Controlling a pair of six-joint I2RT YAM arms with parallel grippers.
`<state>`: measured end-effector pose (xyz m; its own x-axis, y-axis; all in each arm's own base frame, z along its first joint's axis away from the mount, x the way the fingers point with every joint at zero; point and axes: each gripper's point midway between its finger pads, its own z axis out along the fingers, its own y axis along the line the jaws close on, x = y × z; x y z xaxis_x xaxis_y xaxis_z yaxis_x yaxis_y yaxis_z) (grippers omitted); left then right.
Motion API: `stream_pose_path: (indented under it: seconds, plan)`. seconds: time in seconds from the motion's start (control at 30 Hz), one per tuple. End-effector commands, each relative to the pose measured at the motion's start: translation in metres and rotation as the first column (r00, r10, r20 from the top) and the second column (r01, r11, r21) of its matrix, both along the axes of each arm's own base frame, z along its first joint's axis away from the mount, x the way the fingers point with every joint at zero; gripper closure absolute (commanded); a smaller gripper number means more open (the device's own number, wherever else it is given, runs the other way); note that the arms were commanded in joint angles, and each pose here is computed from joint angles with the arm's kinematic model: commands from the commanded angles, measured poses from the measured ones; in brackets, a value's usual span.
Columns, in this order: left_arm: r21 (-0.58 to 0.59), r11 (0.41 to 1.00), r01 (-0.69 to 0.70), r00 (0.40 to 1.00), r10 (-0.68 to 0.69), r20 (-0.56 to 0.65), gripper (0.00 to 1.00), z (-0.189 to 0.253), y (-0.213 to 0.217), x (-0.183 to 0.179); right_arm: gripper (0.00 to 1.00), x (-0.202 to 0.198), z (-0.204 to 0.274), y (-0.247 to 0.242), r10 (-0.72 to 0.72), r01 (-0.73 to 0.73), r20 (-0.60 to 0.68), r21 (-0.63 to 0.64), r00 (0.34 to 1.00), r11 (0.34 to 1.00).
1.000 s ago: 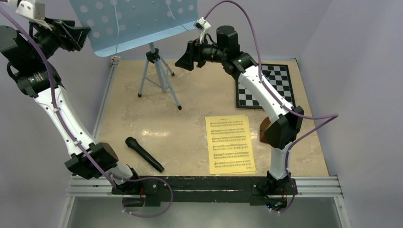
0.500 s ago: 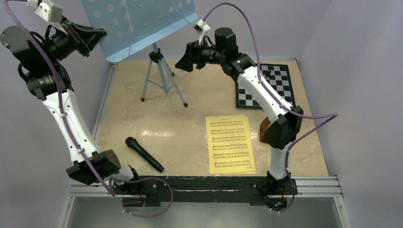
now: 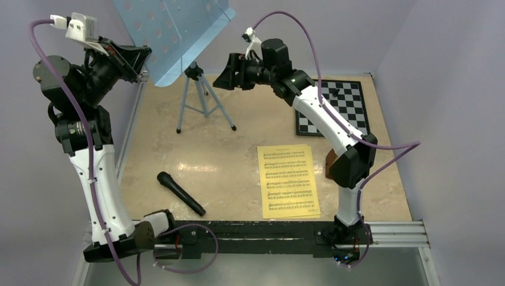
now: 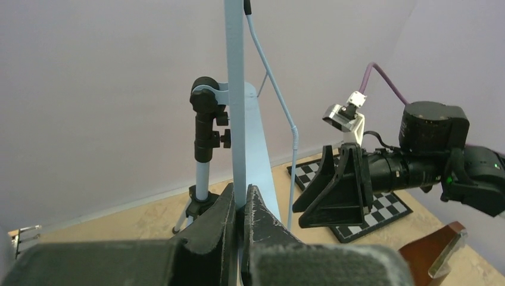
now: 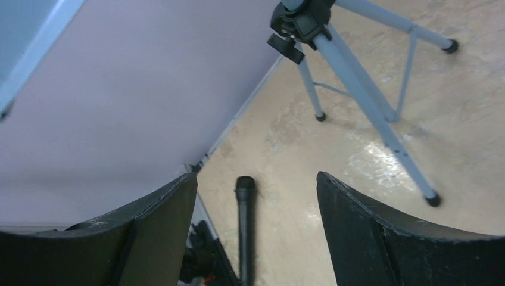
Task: Pack up the instrument practice props
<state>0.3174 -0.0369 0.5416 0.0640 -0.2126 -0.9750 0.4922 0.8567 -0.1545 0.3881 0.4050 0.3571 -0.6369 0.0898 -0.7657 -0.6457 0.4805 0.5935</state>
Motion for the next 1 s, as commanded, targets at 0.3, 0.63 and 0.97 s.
stream_pose_path:
  seconds: [0.3,0.63,0.97]
  plan:
    - [-0.134,0.961,-0.243,0.97,0.24,-0.039,1.0,0.033,0.006,0.011,0.31,0.023,-0.001,0.083,-0.11,0.169,-0.272,0.204,0.956,0.964]
    - [-0.023,0.998,-0.066,0.998,0.066,-0.003,1.0,0.027,-0.052,0.003,0.42,0.045,0.003,0.096,-0.118,0.215,-0.3,0.314,0.947,0.925]
    - [-0.031,0.998,-0.055,0.995,0.053,-0.082,1.0,-0.004,-0.057,0.007,0.36,0.053,-0.011,0.063,-0.136,0.293,-0.442,0.308,0.887,0.905]
